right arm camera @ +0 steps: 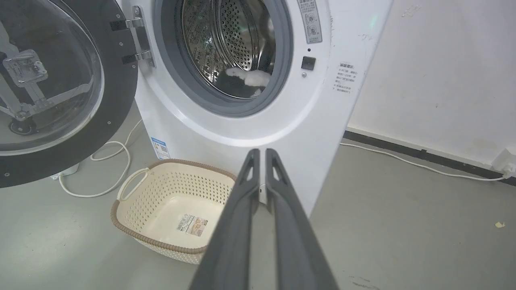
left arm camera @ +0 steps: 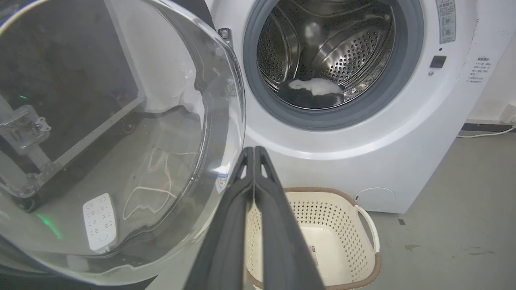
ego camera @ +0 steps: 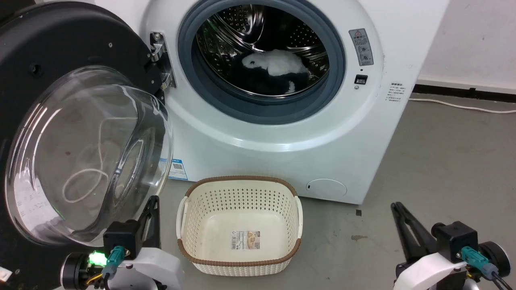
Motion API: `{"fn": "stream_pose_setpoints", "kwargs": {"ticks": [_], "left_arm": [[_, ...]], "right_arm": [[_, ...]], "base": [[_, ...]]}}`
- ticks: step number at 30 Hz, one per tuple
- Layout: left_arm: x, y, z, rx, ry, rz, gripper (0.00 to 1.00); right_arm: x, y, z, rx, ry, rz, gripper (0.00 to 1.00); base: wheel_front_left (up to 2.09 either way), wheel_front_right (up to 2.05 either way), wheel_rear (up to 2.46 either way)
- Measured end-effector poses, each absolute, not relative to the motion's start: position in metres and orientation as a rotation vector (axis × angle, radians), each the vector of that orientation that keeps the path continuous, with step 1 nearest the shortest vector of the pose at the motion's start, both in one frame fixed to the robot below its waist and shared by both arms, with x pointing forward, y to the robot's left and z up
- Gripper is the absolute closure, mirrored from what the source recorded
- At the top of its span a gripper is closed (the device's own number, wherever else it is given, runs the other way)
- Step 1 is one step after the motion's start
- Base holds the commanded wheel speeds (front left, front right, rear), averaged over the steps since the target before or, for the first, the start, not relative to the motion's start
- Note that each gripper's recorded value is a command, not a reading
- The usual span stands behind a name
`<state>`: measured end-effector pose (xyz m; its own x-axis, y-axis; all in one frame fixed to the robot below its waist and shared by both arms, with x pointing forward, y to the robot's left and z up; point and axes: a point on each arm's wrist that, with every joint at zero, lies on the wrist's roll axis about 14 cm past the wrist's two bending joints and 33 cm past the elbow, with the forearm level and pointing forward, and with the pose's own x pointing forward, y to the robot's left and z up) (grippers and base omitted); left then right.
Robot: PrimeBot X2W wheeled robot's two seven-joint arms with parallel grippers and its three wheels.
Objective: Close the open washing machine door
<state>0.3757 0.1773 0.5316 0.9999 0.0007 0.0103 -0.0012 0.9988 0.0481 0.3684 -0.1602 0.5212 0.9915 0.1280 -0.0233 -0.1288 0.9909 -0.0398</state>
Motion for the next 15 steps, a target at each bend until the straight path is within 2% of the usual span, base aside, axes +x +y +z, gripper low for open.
{"fn": "stream_pose_setpoints", "kwargs": {"ticks": [1,2,3,4,15], "left_arm": [[0.3758,0.1773,0.5316,0.048,-0.010,0.002,0.00],[0.3758,0.1773,0.5315,0.048,-0.010,0.002,1.00],[0.3758,0.1771,0.5315,0.048,-0.010,0.001,1.00],[0.3758,0.1770,0.5315,0.048,-0.010,0.001,0.00],[0.3757,0.1734,0.5301,0.029,-0.015,-0.010,0.00]], "right_arm": [[0.3683,-0.1603,0.5210,-0.041,0.021,0.129,0.00],[0.3682,-0.1602,0.5208,-0.041,0.022,0.129,1.00],[0.3682,-0.1603,0.5208,-0.041,0.022,0.129,1.00],[0.3682,-0.1602,0.5207,-0.041,0.022,0.129,0.00],[0.3676,-0.1593,0.5197,-0.019,0.017,0.131,0.00]], "base": [[0.00,0.00,0.00],[0.00,0.00,0.00],[0.00,0.00,0.00],[0.00,0.00,0.00],[0.00,0.00,0.00]]}}
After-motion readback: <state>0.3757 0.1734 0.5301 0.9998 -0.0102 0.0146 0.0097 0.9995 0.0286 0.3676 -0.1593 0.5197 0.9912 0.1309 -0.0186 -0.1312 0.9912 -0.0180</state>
